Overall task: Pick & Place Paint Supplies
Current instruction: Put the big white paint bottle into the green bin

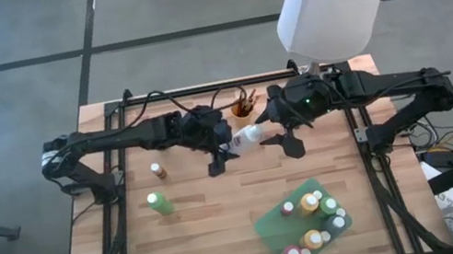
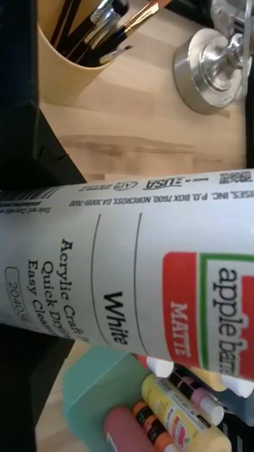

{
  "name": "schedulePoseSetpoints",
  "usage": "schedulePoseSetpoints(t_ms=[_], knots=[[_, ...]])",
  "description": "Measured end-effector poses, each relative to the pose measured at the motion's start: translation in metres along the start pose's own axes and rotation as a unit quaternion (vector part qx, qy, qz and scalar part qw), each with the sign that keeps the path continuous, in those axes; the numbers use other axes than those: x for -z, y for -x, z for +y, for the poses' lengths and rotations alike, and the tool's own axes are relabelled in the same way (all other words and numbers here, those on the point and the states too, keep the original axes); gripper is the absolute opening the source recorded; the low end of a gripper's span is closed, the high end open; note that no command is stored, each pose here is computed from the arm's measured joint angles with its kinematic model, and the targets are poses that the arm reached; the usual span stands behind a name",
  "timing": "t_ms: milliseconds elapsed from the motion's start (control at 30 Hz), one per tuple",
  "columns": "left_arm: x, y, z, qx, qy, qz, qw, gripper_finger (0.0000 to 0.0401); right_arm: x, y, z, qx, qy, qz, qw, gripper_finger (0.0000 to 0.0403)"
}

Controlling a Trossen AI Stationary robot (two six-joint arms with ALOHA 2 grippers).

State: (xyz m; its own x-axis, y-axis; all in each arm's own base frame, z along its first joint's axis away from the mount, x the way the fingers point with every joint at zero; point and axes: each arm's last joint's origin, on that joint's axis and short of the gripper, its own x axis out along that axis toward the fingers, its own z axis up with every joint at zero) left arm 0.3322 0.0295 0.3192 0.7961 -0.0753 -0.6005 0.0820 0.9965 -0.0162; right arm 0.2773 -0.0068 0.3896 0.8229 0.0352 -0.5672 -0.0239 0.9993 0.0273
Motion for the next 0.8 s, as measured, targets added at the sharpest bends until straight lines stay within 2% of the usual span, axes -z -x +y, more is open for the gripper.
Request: schedulePoseSetpoints(t_ms=[500, 800], knots=[[0.003, 0.0, 0.0, 0.001, 0.002, 0.013, 1.0, 0.0216, -0.004, -0.002, -0.001, 0.011, 0.013, -0.005, 1.0, 0.0228], [0.004, 0.0, 0.0, 0.001, 0.002, 0.021, 1.0, 0.0216, -0.001, -0.02, -0.002, 0.018, 0.027, 0.016, 0.999, 0.0207]])
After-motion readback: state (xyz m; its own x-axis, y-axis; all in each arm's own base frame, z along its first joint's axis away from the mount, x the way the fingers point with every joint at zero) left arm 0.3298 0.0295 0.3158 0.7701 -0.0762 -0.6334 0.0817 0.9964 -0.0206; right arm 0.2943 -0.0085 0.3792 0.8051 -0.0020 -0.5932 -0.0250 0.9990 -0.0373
